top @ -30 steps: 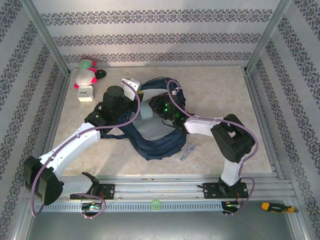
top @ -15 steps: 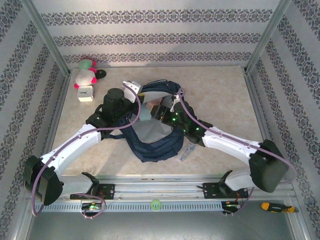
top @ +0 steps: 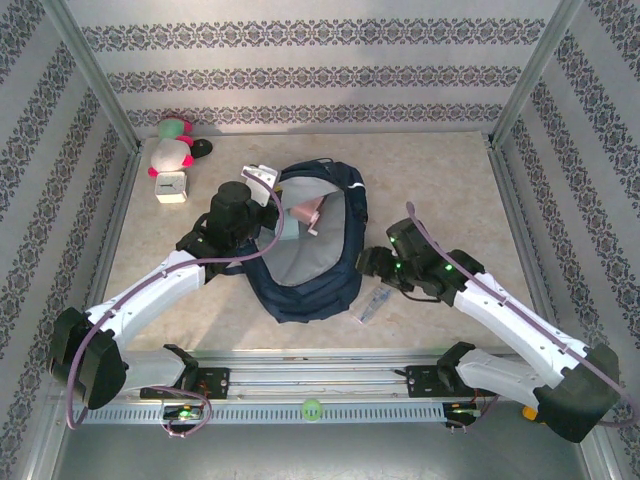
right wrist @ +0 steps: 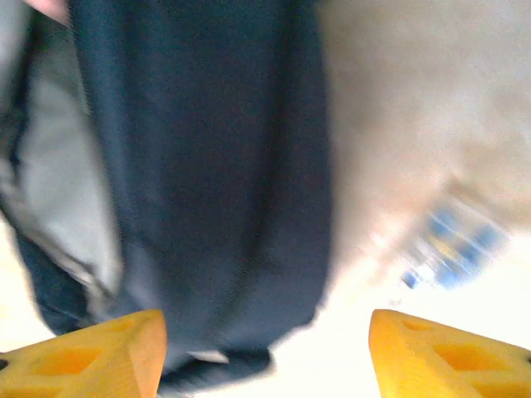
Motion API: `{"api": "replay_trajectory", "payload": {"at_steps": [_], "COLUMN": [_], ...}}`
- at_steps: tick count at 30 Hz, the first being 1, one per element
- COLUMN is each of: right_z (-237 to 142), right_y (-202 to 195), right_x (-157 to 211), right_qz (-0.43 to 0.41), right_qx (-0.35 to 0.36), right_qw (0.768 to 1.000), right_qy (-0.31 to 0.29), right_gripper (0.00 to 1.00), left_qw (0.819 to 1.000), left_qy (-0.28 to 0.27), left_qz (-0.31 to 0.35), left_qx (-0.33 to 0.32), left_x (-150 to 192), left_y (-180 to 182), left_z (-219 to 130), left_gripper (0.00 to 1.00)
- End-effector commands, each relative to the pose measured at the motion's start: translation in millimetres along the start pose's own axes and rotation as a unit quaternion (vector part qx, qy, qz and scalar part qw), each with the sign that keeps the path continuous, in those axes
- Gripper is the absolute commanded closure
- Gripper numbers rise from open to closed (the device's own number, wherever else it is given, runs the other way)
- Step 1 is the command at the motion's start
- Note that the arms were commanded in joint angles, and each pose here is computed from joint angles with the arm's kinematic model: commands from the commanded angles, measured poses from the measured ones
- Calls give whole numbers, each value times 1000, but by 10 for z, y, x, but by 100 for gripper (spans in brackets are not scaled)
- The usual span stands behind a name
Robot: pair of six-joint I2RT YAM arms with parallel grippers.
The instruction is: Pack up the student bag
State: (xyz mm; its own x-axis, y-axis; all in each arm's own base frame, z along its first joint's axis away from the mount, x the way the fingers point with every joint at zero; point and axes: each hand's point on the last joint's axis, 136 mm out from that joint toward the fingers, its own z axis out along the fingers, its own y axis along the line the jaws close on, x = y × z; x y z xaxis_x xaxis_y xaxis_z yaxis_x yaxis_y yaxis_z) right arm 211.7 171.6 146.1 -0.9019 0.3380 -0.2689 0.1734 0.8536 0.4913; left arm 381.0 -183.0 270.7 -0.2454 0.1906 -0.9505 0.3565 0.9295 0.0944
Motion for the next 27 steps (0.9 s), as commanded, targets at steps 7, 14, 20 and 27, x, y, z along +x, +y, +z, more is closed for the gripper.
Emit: {"api": "replay_trajectory", "payload": {"at_steps": [7, 14, 20, 27], "right_z": [234, 754, 963, 915], "right_y": [-650, -633, -654, -844], "right_x": [633, 680, 564, 256], "right_qz": [21, 5, -3, -9], "right_qx": [123, 140, 153, 192], "right_qw": [985, 977, 976, 975], "right_qy": [123, 163, 153, 107], "right_gripper": [31, 25, 27, 37], "left_qw": [999, 999, 999, 999], "left_qy": [-19, -26, -27, -30], "left_qz": [-5, -6, -7, -6], "left_qx": [-35, -25, -22, -20], "left_x": [-135, -217, -235, -266], "left_y": [134, 104, 95, 90], "left_z": [-39, -43, -52, -58], "left_gripper": [100, 100, 100, 100]}}
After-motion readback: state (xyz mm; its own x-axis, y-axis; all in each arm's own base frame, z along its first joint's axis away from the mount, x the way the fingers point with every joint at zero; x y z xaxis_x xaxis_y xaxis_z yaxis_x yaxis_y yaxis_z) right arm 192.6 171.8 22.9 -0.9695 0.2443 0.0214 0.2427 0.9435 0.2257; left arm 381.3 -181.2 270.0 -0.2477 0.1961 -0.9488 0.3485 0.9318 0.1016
